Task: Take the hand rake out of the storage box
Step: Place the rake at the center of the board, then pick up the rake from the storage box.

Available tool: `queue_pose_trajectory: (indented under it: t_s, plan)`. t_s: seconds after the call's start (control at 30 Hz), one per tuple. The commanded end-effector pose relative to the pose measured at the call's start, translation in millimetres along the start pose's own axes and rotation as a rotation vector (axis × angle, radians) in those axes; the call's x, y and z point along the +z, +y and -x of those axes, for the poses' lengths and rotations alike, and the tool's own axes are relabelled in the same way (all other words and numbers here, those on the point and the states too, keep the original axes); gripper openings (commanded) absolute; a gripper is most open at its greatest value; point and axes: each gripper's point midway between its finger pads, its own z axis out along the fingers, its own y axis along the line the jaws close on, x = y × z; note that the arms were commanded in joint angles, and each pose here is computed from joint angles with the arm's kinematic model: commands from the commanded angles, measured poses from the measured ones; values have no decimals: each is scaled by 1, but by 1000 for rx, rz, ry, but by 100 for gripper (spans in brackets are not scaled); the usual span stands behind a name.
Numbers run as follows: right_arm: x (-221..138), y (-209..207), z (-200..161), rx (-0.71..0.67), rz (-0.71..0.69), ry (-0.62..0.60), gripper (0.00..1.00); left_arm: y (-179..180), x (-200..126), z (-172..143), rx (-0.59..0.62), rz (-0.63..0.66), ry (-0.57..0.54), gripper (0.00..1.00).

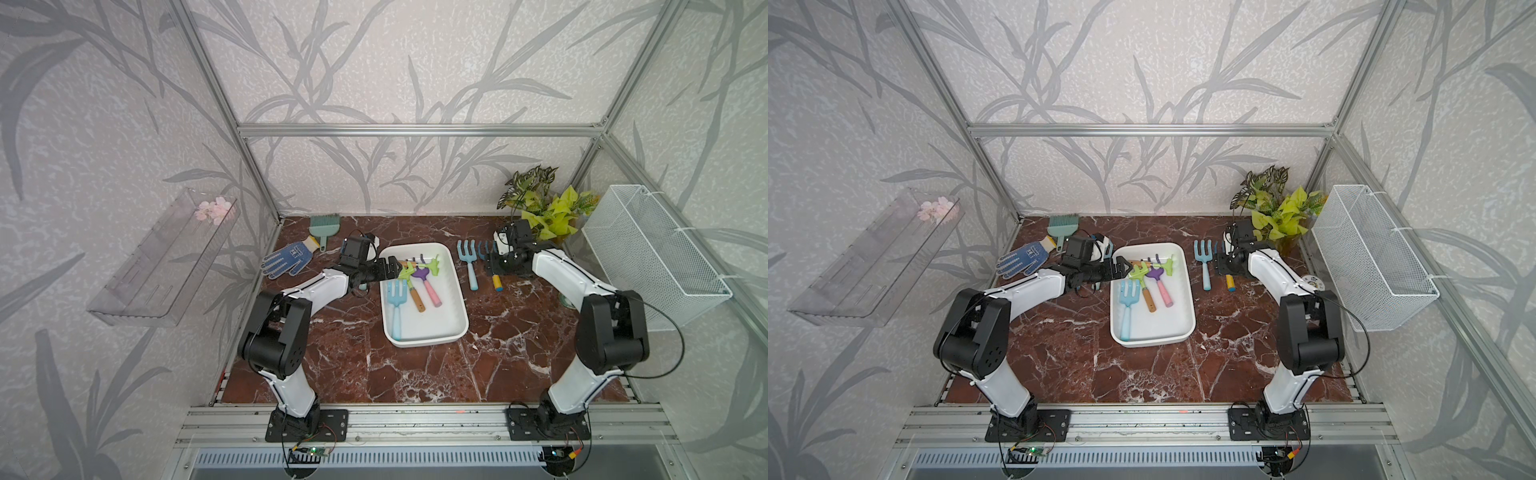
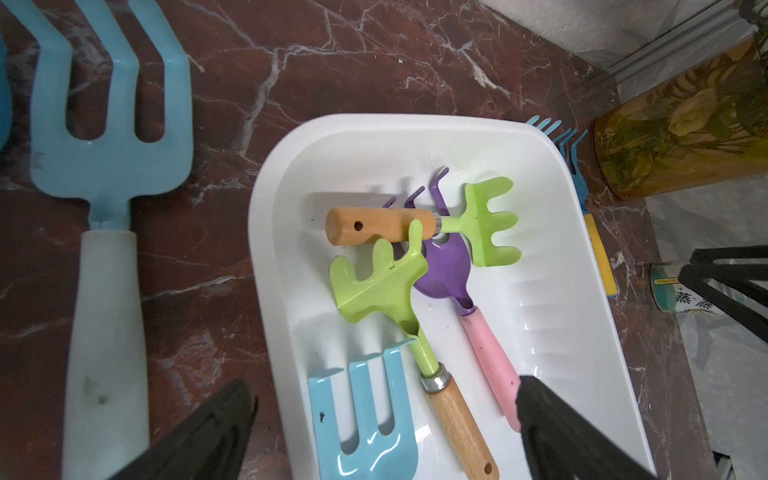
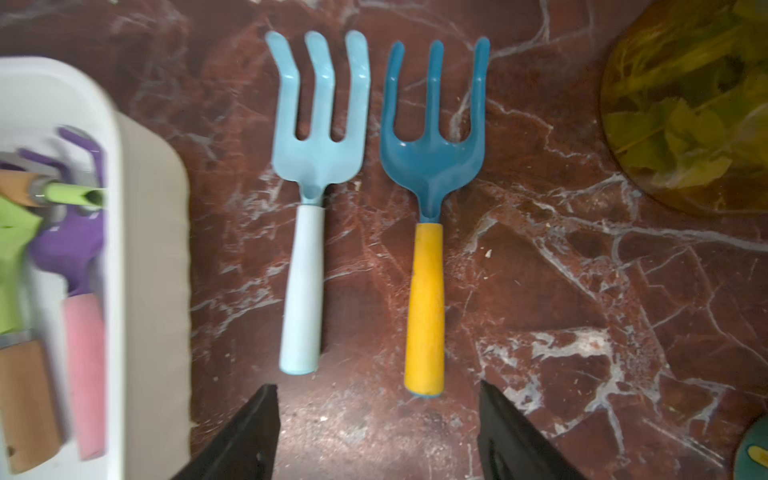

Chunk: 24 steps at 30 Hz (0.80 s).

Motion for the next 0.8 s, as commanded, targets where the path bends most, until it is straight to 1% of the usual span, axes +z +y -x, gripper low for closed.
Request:
queue_pose_trajectory:
  t_s: [0.0,0.1,0.2,0.37,0.53,0.67,0.77]
  plan:
    - [-18,21,1,-2,77,-82,76,-6,5,6,22,-15,3,100]
    - [-29,33,-2,4,132,-138,77,-7,10,8,22,-18,5,100]
    - [-35,43,-6,3,163,-155,78,-10,14,10,28,-23,4,100]
    - [-34,62,-14,22,246,-144,78,-20,19,18,49,-44,-7,100]
    - [-37,85,-16,40,382,-124,78,-32,28,26,86,-57,-4,100]
    - [-44,90,-14,38,418,-153,78,-38,33,28,104,-60,-1,100]
    - [-50,91,-13,37,428,-180,79,-37,28,28,112,-44,-15,100]
